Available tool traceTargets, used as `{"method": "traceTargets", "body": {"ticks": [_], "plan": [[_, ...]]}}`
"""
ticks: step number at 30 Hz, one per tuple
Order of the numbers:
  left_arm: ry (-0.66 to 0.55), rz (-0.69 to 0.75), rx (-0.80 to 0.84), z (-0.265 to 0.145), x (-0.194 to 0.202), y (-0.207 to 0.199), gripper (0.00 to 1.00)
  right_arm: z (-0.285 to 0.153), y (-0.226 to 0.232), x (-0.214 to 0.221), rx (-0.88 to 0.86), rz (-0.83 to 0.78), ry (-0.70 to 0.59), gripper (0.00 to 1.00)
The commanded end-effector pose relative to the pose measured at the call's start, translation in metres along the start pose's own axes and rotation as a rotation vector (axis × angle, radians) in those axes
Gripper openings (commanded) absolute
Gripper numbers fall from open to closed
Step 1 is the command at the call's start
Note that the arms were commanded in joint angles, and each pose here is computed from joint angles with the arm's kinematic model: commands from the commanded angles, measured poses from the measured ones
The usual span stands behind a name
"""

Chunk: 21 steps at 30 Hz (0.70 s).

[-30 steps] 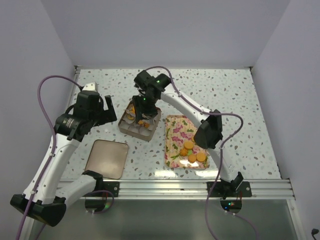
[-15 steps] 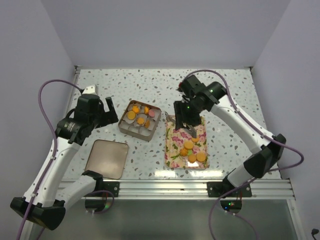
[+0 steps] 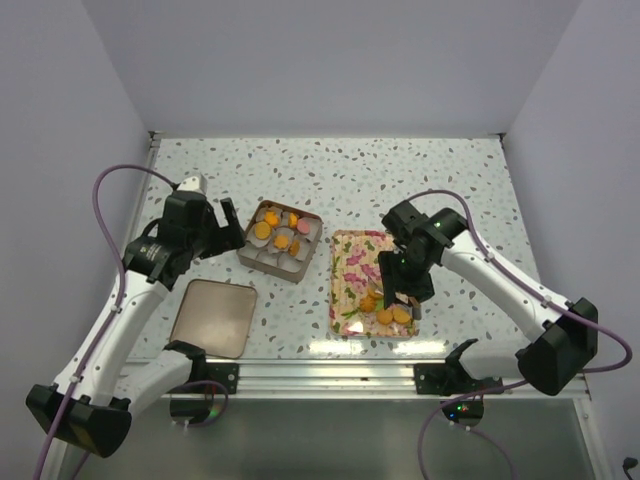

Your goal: Pack the cookies

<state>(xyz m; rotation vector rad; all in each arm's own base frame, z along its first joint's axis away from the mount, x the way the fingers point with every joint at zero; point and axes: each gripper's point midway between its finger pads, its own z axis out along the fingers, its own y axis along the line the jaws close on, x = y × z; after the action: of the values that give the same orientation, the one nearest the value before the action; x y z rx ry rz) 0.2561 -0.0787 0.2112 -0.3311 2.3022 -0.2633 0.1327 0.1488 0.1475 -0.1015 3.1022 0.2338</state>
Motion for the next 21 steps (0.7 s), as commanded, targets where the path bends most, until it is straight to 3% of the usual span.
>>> {"method": "traceTargets", "body": {"ticks": [1,21], "plan": [[-0.038,-0.009,0.036,0.003,-0.012,-0.009,0.98,-0.002,0.007,-0.005,-0.032,0.027,-0.037,0.57],[-0.032,0.035,0.0,0.007,-0.009,0.0,0.98,0.034,0.016,0.004,-0.08,0.068,0.055,0.54]]}}
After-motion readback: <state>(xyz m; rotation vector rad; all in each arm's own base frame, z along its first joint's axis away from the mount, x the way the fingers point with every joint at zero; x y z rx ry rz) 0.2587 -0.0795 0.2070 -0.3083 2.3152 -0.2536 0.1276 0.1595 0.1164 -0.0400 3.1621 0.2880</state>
